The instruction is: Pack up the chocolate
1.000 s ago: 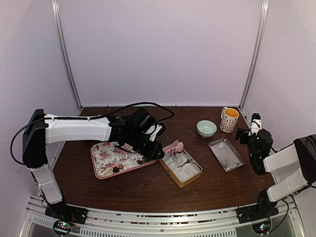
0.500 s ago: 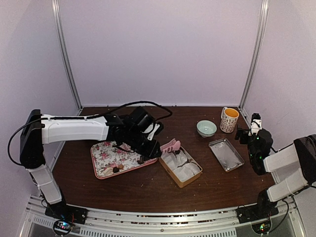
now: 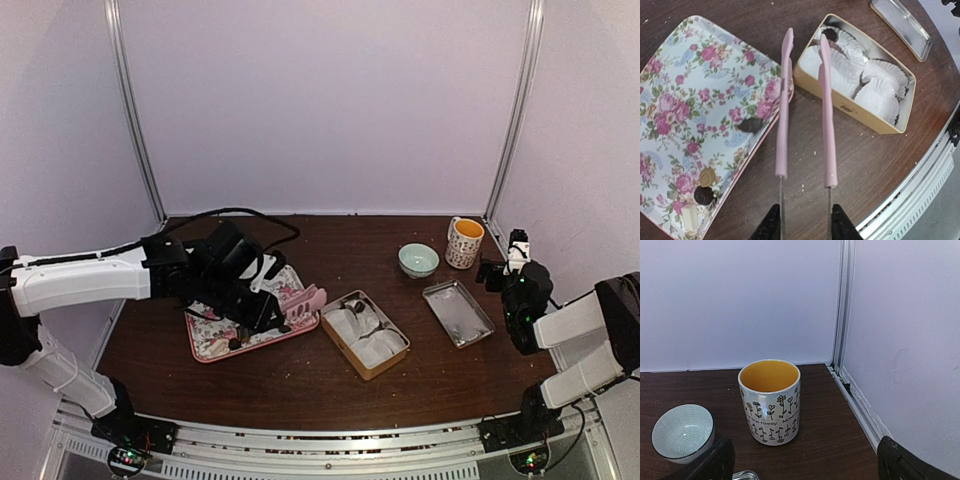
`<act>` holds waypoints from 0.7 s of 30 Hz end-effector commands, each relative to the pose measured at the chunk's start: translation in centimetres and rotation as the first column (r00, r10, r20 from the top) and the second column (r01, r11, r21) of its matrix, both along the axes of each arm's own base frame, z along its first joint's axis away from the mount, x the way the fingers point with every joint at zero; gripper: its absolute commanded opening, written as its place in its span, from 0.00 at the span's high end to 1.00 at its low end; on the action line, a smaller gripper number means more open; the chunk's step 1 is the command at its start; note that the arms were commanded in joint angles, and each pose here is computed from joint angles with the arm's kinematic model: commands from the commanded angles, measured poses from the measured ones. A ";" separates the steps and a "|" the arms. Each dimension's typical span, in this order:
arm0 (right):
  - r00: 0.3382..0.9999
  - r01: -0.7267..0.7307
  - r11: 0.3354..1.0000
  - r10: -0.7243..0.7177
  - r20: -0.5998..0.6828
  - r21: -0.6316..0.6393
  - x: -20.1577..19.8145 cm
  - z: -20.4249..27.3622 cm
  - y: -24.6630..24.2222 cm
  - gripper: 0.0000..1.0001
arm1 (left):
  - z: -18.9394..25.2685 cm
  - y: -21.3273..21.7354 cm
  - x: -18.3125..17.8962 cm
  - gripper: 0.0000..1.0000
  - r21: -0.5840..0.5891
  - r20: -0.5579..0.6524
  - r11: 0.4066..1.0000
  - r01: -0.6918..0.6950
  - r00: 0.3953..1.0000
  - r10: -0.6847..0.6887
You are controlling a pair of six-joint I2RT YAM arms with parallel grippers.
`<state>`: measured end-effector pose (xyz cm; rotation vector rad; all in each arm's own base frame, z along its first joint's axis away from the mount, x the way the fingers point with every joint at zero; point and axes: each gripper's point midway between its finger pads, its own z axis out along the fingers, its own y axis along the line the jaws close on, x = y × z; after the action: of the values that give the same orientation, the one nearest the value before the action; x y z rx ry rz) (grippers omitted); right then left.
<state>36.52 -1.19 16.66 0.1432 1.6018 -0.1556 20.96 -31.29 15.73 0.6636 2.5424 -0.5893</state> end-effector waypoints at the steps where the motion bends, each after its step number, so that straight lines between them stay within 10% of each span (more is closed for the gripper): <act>1: 1.000 0.005 1.000 -0.005 0.020 0.005 0.3 0.7 -0.2 0.00 | -0.5 2.4 -0.7 0.68 0.043 -0.003 0.997 -0.068 0.998 0.068; 21: 1.000 0.004 1.000 -0.004 0.020 0.004 0.3 0.7 -0.2 0.00 | -2.7 6.8 -1.6 0.68 0.216 -0.026 0.965 -0.149 0.987 0.158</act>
<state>36.52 -1.19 16.66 0.1435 1.6018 -0.1553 19.34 -25.16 12.77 0.5363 2.6963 -0.3196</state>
